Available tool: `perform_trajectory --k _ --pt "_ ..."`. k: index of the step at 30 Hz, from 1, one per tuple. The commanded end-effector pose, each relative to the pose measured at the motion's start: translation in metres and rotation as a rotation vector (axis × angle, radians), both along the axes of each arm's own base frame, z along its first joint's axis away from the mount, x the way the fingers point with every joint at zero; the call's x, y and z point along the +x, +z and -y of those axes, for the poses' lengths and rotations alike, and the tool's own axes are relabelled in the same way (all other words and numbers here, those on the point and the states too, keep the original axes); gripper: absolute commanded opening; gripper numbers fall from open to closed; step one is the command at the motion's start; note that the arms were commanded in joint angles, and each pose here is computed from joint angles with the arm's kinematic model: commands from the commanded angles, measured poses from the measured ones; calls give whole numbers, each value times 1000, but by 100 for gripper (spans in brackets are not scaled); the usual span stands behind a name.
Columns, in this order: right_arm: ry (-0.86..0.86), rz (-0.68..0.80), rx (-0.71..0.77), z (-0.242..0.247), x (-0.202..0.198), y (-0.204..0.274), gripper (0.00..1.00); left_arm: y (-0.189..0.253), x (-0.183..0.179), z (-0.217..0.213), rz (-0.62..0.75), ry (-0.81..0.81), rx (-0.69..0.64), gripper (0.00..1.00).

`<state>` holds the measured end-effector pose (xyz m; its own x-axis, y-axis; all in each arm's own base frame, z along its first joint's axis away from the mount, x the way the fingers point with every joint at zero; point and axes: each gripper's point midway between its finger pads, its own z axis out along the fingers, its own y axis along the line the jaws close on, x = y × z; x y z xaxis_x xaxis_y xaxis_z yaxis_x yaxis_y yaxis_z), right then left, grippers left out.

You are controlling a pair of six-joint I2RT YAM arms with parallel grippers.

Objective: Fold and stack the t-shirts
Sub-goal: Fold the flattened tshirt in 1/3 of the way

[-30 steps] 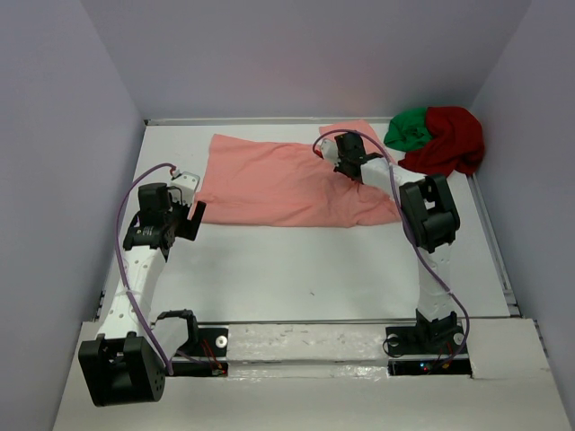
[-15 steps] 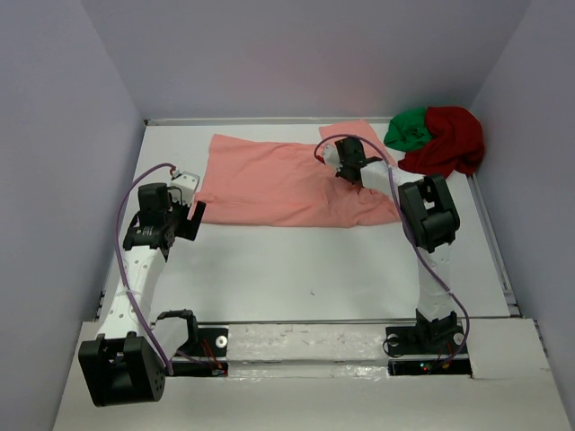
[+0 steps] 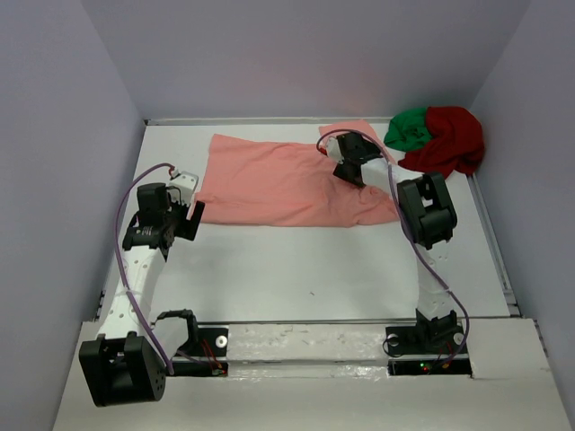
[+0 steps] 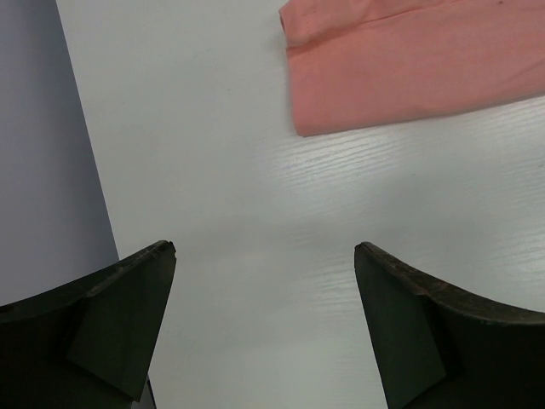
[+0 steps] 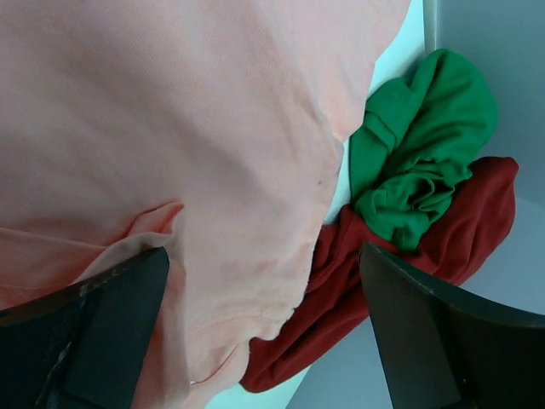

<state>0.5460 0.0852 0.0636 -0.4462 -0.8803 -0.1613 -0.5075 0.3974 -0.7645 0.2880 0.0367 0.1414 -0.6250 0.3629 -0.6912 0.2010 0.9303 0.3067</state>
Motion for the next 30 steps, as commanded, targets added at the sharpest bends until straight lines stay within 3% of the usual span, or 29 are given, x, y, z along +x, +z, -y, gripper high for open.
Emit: perform_trajectory --k 1,11,14,17,18,24,25,30 --pt "11 28 33 -2 2 24 100 8 2 0 25 -2 -6 99" --pt "2 179 -8 12 -4 120 100 33 10 2 76 -15 -13 99" --pt "-22 274 -16 21 -12 173 100 41 18 8 87 -48 -32 99" --pt "-34 300 52 22 -28 198 100 41 21 13 73 -77 -47 99" --pt "-47 305 171 18 -32 205 100 40 24 14 61 -93 -45 99" --pt "-134 45 534 31 -104 174 100 30 27 31 10 -190 -95 99" --pt "-174 -25 564 36 -121 145 100 23 25 37 -28 -230 -115 99" --pt "-271 -167 689 52 -174 95 100 0 24 47 -112 -289 -157 99"
